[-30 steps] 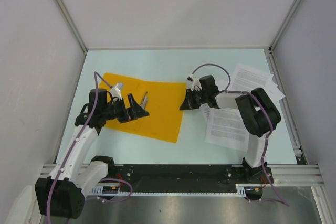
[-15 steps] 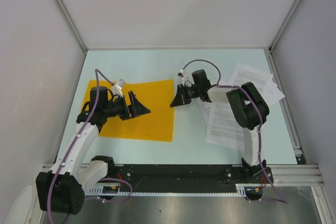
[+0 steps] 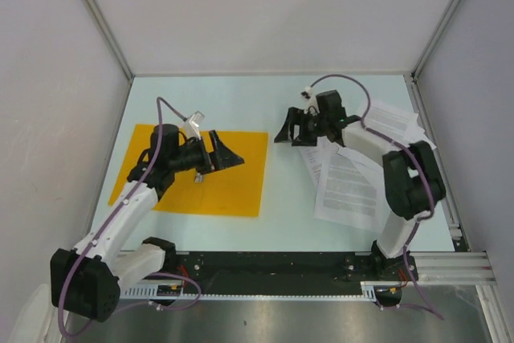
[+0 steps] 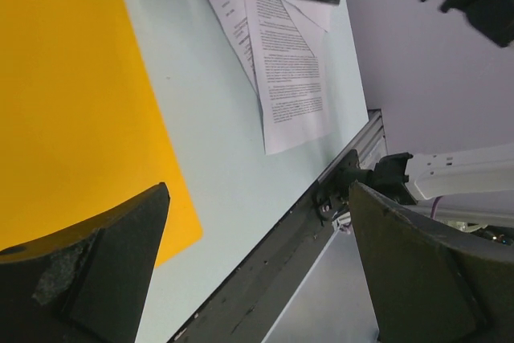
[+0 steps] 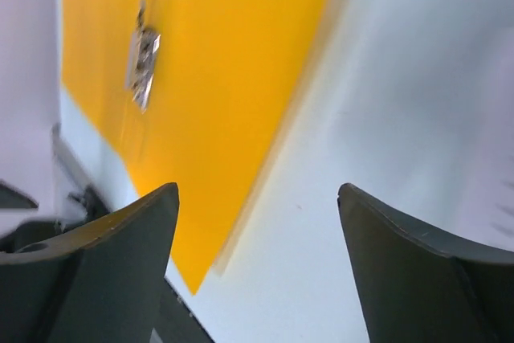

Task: Put the files into the folder

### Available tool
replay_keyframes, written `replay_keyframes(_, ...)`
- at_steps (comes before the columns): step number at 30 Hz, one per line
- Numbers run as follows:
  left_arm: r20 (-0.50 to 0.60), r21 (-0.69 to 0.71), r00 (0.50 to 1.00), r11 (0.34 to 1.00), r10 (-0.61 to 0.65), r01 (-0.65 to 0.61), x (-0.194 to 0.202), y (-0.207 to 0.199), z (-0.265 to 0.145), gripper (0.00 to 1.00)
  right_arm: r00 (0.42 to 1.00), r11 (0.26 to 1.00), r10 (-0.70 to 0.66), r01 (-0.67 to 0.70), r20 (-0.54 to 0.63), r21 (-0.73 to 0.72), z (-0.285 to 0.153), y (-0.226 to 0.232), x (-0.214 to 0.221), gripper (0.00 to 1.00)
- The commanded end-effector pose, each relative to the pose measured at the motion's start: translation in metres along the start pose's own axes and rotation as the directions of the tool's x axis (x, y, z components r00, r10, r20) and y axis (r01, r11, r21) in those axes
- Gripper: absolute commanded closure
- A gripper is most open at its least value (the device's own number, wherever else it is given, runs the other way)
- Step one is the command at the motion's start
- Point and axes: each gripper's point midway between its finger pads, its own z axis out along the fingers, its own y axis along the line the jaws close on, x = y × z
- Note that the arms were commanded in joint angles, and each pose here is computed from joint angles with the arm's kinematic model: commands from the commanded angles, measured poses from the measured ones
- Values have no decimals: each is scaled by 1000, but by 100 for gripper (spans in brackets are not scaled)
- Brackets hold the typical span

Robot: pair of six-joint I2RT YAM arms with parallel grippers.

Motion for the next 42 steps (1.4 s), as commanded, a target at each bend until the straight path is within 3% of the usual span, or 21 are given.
replay_keyframes(1, 52, 33, 995, 996, 85, -87, -16, -46, 32, 1, 992, 925, 78, -108, 96, 364, -72, -45, -5, 11)
replay_keyframes(2, 34, 35, 995, 995, 96, -97, -11, -51, 40, 2, 988, 878, 110, -148, 107, 456, -85, -66, 9, 10)
replay_keyframes(9, -192, 44, 970, 988, 152, -146, 79, -74, 124, 4, 936, 735, 232, -347, 264, 582, -145, -96, 67, 10)
replay_keyframes(12, -275, 44, 948, 987, 161, -155, 118, -74, 156, 4, 917, 714, 265, -394, 297, 579, -157, -104, 97, 10)
replay_keyframes(16, -308, 74, 937, 986, 162, -146, 144, -82, 186, 6, 881, 671, 304, -468, 363, 574, -172, -120, 123, 15)
replay_keyframes(18, -337, 53, 927, 986, 164, -155, 156, -76, 199, 7, 865, 695, 323, -492, 384, 524, -173, -112, 126, 18)
replay_keyframes(25, -368, 37, 916, 987, 160, -157, 171, -78, 232, 12, 841, 672, 338, -530, 422, 518, -176, -121, 146, 30)
replay_keyframes(42, -351, -61, 919, 975, 178, -212, 162, -54, 267, 12, 758, 641, 475, -646, 448, 414, -181, -150, 168, 33)
